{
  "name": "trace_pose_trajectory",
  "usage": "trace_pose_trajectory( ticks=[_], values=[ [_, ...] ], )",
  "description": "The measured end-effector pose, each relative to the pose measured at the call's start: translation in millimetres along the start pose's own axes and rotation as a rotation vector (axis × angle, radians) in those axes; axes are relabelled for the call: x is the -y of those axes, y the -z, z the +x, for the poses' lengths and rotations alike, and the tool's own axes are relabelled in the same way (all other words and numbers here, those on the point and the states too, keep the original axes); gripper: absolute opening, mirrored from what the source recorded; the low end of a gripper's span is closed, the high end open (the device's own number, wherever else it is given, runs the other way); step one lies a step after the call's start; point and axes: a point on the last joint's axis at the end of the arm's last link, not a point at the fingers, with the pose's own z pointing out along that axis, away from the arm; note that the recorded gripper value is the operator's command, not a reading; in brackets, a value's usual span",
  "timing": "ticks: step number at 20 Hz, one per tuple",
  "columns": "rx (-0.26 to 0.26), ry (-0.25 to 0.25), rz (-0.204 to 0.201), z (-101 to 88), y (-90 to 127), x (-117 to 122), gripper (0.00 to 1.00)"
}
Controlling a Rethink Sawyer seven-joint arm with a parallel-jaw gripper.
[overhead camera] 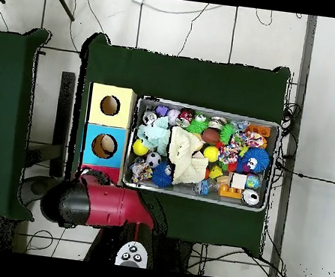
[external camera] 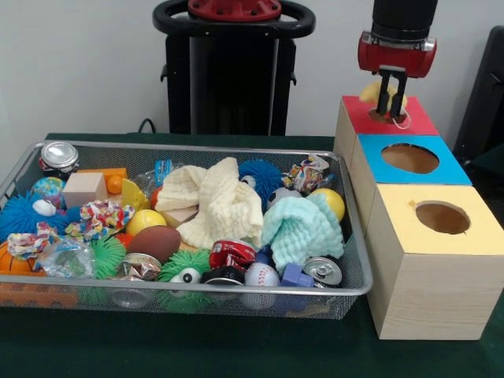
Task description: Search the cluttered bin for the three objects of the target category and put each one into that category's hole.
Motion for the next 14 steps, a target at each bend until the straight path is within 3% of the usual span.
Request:
trace_pose_trajectory(
  ticks=[8, 14],
  values=[
    [0.033, -0.021, -0.013, 4.3, -18, -8, 0.00],
    [0.052, -0.048, -0.016, 5.7, -20, -9, 0.00]
  ],
)
